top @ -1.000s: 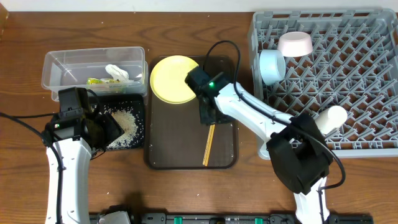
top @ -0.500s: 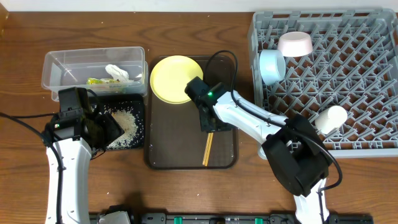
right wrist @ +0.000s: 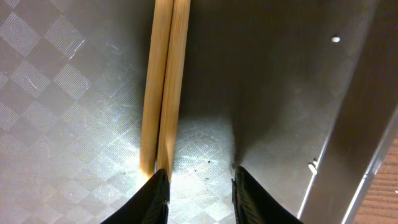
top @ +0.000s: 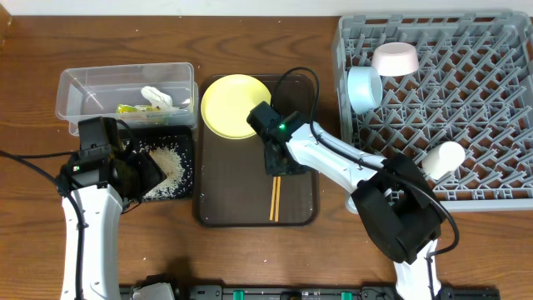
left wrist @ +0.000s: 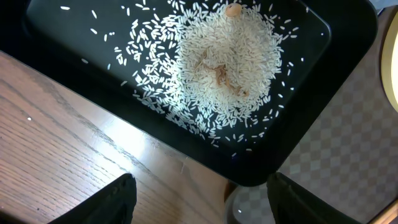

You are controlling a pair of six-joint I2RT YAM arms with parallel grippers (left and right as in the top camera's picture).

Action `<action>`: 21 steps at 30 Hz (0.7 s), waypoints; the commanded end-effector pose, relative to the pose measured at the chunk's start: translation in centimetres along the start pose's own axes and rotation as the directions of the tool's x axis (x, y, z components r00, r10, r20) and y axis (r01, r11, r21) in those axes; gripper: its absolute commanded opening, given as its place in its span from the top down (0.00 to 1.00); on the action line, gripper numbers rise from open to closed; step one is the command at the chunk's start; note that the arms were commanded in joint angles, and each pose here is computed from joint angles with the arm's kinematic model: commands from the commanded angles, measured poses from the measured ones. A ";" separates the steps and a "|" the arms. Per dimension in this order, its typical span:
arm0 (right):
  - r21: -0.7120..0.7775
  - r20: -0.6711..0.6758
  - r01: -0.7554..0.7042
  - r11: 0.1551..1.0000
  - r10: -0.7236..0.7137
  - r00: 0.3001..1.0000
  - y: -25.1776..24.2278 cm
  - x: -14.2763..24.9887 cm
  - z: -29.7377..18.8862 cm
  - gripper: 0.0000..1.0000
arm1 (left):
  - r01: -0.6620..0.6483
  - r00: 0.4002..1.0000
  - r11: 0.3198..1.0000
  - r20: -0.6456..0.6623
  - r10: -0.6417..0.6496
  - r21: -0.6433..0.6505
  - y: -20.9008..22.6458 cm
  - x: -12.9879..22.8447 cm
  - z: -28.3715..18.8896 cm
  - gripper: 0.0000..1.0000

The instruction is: Sort waste into correct bins and load items into the dishwasher rack

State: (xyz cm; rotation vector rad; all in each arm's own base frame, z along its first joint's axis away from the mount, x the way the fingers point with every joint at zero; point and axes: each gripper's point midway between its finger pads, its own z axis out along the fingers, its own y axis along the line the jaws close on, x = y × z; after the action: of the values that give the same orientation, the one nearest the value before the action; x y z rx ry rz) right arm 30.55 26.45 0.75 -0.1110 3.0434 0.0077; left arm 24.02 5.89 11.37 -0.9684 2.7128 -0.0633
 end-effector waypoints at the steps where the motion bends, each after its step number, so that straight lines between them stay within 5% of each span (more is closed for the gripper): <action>1: -0.005 -0.018 0.012 1.000 -0.012 1.000 0.7 1.3 0.2 0.67 | 0.010 1.000 1.000 0.004 -0.010 -0.005 0.1 -0.2 -0.1 0.30; 21: 0.005 -0.065 0.045 0.999 -0.045 0.997 0.1 3.3 0.8 0.67 | 0.010 1.000 1.000 0.004 -0.010 -0.005 0.1 -0.2 -0.1 0.30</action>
State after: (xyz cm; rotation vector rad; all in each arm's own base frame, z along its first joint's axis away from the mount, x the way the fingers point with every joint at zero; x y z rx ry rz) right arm 28.27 26.79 -0.02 -0.1568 3.0788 0.0051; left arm 24.02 5.89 11.37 -0.9684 2.7128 -0.0633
